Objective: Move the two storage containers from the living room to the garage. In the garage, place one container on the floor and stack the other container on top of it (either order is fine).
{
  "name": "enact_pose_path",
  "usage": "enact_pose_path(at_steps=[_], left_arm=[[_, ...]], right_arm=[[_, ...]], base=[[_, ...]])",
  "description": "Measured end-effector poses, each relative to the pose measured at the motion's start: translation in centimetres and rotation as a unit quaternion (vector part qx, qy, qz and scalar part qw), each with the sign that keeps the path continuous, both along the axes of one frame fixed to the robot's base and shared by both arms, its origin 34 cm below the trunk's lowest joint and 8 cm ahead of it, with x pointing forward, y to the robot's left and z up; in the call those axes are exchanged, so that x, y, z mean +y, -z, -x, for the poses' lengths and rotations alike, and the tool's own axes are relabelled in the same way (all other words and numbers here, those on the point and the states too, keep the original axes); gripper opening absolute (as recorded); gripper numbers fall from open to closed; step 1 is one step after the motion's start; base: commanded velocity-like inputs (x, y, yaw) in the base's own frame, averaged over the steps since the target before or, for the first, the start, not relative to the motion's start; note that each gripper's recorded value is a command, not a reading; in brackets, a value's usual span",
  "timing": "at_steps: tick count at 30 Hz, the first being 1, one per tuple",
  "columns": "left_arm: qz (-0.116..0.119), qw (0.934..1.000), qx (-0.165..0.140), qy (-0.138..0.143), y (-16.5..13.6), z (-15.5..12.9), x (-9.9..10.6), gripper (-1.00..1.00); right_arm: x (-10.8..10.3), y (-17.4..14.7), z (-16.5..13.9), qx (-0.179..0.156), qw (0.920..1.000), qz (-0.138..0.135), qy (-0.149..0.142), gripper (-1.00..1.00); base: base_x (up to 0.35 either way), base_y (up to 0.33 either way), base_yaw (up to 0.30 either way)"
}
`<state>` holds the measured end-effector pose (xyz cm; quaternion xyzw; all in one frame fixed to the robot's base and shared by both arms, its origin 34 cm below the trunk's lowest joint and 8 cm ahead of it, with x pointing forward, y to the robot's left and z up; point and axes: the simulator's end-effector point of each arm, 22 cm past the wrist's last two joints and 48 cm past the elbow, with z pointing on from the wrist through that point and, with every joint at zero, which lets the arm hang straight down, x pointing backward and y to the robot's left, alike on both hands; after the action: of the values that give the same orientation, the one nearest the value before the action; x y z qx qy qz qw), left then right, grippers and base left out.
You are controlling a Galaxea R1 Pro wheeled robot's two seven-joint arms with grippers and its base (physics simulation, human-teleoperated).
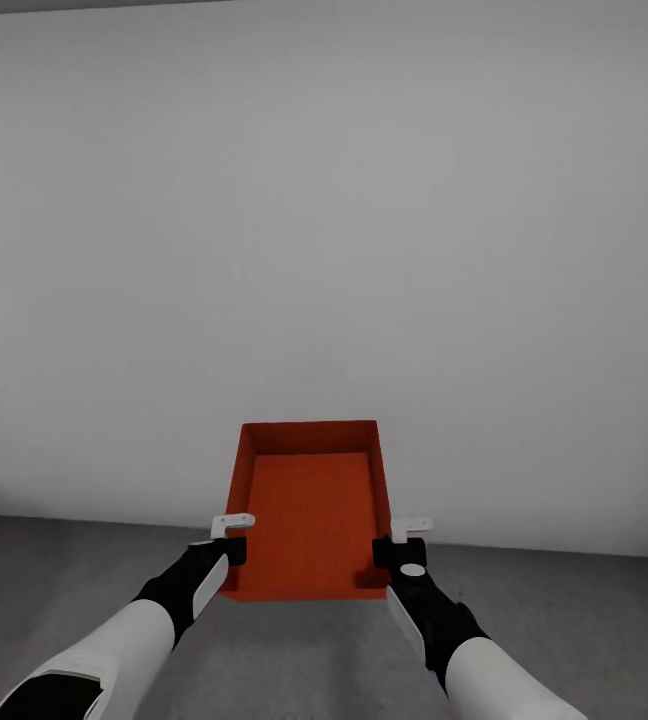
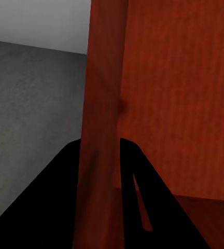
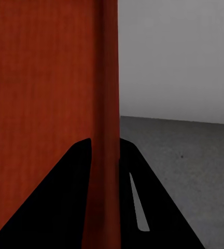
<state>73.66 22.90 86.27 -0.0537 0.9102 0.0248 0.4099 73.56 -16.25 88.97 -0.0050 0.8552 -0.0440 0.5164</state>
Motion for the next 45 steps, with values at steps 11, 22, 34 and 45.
enact_pose_path(at_steps=[11,22,34,45], left_arm=[[0.0,1.0,0.009,0.0,1.1,0.1,0.0,-1.0],[0.0,0.9998,0.018,0.0,2.1,0.3,0.0,-1.0],[0.0,0.9997,0.025,0.0,2.9,0.4,0.0,-1.0],[0.0,0.9997,0.025,0.0,2.9,0.5,0.0,-1.0]], right_arm=[[0.0,1.1,0.1,0.009,1.0,0.0,0.0,-1.0],[0.0,2.1,0.2,0.018,0.9998,0.0,0.0,-1.0],[0.0,2.9,0.3,0.024,0.9997,0.0,-0.001,-1.0],[0.0,2.9,0.3,0.025,0.9997,0.0,-0.001,-1.0]], base=[[0.0,0.0,0.0],[0.0,0.0,-0.091],[0.0,0.0,-0.146],[0.0,0.0,-0.004]])
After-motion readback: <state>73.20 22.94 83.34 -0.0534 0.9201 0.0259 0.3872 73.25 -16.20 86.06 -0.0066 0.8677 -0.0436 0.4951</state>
